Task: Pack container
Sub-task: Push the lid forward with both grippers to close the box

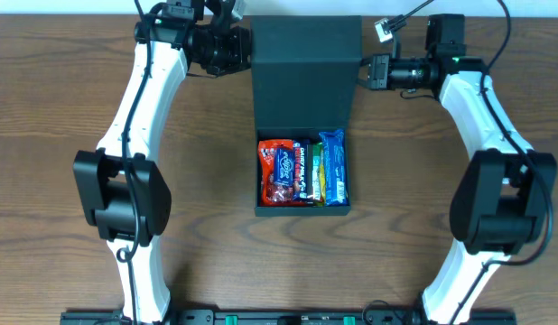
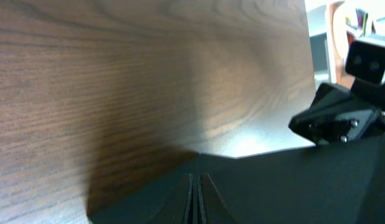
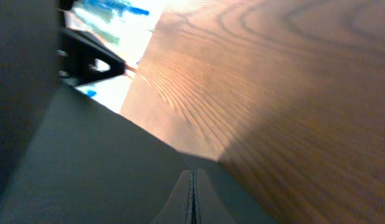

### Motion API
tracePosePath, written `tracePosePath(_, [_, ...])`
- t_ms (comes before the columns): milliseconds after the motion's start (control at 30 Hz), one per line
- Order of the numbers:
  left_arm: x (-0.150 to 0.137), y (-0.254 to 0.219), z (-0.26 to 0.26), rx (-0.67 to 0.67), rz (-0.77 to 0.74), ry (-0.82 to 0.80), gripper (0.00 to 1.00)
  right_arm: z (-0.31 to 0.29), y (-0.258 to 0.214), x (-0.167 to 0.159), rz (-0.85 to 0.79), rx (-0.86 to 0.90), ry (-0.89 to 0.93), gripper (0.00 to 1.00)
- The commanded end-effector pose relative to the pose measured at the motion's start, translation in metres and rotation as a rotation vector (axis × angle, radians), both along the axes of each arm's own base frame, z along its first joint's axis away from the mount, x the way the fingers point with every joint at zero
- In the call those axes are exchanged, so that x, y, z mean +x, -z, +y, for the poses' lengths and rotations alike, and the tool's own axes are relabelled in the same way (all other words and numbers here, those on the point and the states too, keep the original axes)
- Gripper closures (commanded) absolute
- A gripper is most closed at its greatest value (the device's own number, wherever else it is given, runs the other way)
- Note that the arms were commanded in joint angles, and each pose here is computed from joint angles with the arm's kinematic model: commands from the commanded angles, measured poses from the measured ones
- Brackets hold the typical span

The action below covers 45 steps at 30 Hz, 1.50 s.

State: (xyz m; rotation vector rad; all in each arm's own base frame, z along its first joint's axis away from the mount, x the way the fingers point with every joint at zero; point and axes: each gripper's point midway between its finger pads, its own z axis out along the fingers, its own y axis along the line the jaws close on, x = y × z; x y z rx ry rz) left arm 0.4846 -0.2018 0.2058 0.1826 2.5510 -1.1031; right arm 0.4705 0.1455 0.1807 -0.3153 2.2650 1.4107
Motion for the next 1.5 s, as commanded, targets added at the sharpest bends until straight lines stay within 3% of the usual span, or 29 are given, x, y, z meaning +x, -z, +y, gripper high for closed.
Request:
tracePosePath(0, [-0.012, -0.019, -0.008, 0.017, -0.092, 0.097, 0.94, -0.008, -0.011, -0.002, -0.103, -0.126, 0.013, 0.98])
tracePosePath(333, [-0.053, -0.010, -0.013, 0.078, -0.057, 0.248, 0.94, -0.018, -0.015, -0.028, -0.103, -0.315, 0.015, 0.98])
tracePosePath(567, [-0.073, -0.004, -0.012, 0.102, -0.028, 0.321, 0.94, -0.019, -0.020, -0.045, -0.113, -0.347, -0.031, 0.98])
tracePosePath(833, [-0.074, -0.022, -0.007, 0.109, -0.075, 0.308, 0.94, -0.017, -0.018, -0.055, -0.102, -0.352, -0.067, 0.98])
tracePosePath(1100, [-0.077, -0.054, 0.019, 0.267, -0.199, 0.236, 0.94, -0.013, -0.021, -0.056, -0.118, -0.341, -0.085, 0.98])
tracePosePath(1467, [-0.077, -0.066, 0.026, 0.317, -0.261, 0.228, 0.94, -0.011, -0.032, -0.058, -0.159, -0.334, -0.094, 0.99])
